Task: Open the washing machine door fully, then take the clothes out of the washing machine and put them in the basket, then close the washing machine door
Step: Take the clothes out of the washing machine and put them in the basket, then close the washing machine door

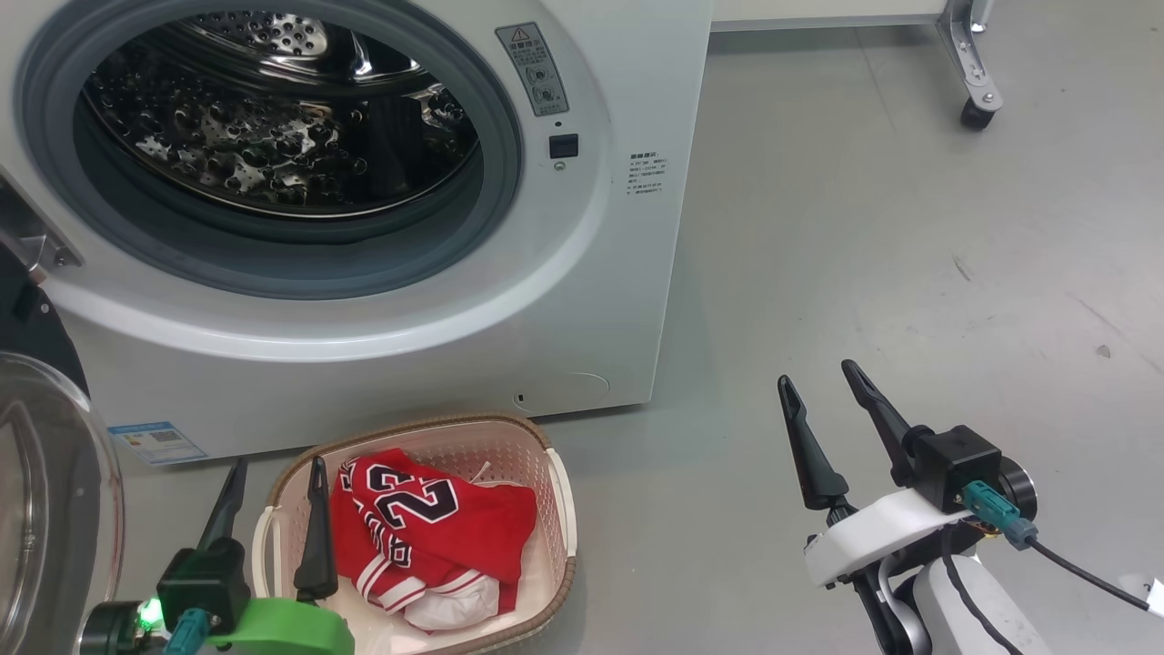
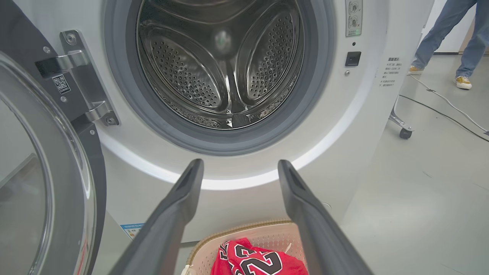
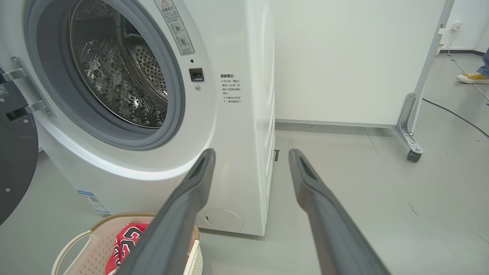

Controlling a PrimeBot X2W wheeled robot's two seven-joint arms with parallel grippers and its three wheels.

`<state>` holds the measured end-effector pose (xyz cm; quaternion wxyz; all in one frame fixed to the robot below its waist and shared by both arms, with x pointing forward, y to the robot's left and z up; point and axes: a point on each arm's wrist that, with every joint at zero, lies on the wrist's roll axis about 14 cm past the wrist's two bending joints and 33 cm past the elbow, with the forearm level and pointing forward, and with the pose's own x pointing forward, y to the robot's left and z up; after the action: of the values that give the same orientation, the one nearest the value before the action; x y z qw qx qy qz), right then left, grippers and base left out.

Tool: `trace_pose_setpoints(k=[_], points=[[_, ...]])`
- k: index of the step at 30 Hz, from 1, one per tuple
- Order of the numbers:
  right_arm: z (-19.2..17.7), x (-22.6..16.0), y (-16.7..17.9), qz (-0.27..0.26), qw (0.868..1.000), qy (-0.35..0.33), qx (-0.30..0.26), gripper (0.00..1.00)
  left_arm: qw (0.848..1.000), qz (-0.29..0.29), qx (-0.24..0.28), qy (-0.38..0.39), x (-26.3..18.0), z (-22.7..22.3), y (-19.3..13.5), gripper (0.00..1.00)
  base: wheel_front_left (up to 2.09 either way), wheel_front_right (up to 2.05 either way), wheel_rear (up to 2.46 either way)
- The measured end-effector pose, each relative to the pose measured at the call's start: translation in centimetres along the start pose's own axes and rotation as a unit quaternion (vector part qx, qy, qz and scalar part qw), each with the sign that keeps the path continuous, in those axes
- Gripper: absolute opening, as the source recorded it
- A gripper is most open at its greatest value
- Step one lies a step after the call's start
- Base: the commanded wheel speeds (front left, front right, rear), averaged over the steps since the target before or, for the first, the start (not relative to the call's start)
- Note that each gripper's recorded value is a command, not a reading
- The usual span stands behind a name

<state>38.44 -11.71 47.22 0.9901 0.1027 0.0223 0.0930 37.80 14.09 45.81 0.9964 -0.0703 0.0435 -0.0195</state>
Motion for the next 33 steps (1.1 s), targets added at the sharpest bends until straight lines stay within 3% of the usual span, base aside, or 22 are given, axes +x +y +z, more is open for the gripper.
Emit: trace_pose_setpoints(k=[20,33], points=[[-0.45,-0.2,-0.03,-0.002,1.0,0.006,0.004,1.0,1.0,0.0,0.003,0.006,-0.36,0.16,-0.13,1.0,0.0,0.02,-0.01],[-0.24,-0.24,0.05,-0.001,1.0,0.003,0.003,1.0,1.0,-0.003,0.012,0.001,-0.4,0.7,-0.36,1.0,-0.29,0.54,-0.25]])
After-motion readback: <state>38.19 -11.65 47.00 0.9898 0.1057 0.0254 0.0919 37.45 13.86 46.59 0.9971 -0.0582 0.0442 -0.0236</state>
